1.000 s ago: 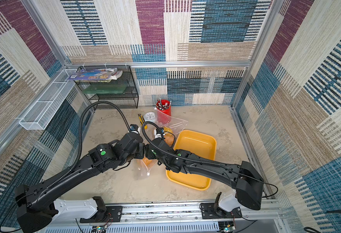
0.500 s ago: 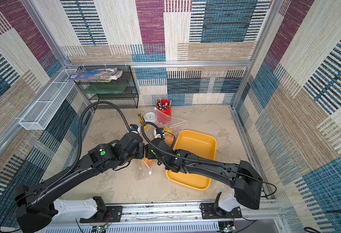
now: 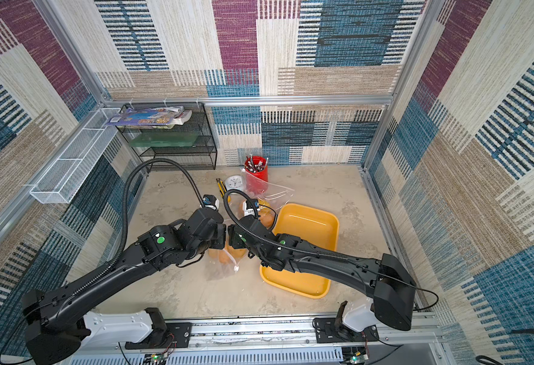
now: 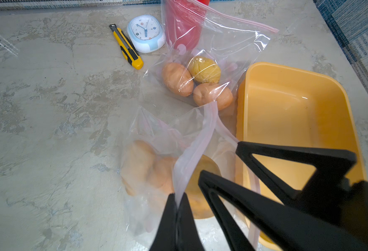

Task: Put the potatoes into a zipper bag and zip it
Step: Place the potato into the zipper food storage bag.

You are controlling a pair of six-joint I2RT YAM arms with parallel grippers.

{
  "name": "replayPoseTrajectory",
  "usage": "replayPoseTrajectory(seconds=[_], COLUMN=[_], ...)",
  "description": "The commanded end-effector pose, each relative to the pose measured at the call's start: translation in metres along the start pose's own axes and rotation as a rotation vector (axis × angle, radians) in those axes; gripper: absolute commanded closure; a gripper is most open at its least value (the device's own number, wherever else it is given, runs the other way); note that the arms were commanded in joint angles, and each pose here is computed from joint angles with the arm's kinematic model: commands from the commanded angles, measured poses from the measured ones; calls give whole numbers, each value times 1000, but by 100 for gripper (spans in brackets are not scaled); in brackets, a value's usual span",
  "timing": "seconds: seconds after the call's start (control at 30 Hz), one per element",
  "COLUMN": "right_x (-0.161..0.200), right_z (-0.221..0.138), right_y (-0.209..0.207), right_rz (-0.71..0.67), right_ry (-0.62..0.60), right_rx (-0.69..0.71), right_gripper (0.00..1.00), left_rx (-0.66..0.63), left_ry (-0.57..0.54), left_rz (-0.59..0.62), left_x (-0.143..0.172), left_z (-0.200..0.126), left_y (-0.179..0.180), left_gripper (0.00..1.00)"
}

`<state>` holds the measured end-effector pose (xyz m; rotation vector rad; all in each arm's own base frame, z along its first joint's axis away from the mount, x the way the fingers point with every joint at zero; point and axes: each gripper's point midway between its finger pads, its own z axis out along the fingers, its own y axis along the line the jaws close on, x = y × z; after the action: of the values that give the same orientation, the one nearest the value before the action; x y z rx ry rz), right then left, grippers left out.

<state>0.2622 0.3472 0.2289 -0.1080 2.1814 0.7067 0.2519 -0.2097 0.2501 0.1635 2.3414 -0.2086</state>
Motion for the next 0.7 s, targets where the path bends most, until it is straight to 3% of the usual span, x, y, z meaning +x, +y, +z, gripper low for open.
replayPoseTrajectory(seconds=[0.0, 0.2, 0.43, 0.57, 0.67], right_x=[-14, -22, -5, 5, 7], right_z=[-17, -41, -23, -7, 0], right_y=[6, -21, -43, -36, -34], right_rz=[-8, 15, 44, 25, 16], right_ry=[-52, -104, -40, 11, 21], right_rx=[-4, 66, 51, 35, 40], right_gripper=[34, 28, 27, 30, 38], left_rx=[-1, 2, 4, 6, 4], left_ry=[-23, -26, -33, -32, -32], left_rz=[7, 4, -2, 0, 1], left_x=[-4, -5, -6, -6, -6], left_z=[-1, -3, -4, -4, -3], left_y=[1, 1, 2, 1, 2], left_gripper=[100, 100, 100, 100, 100])
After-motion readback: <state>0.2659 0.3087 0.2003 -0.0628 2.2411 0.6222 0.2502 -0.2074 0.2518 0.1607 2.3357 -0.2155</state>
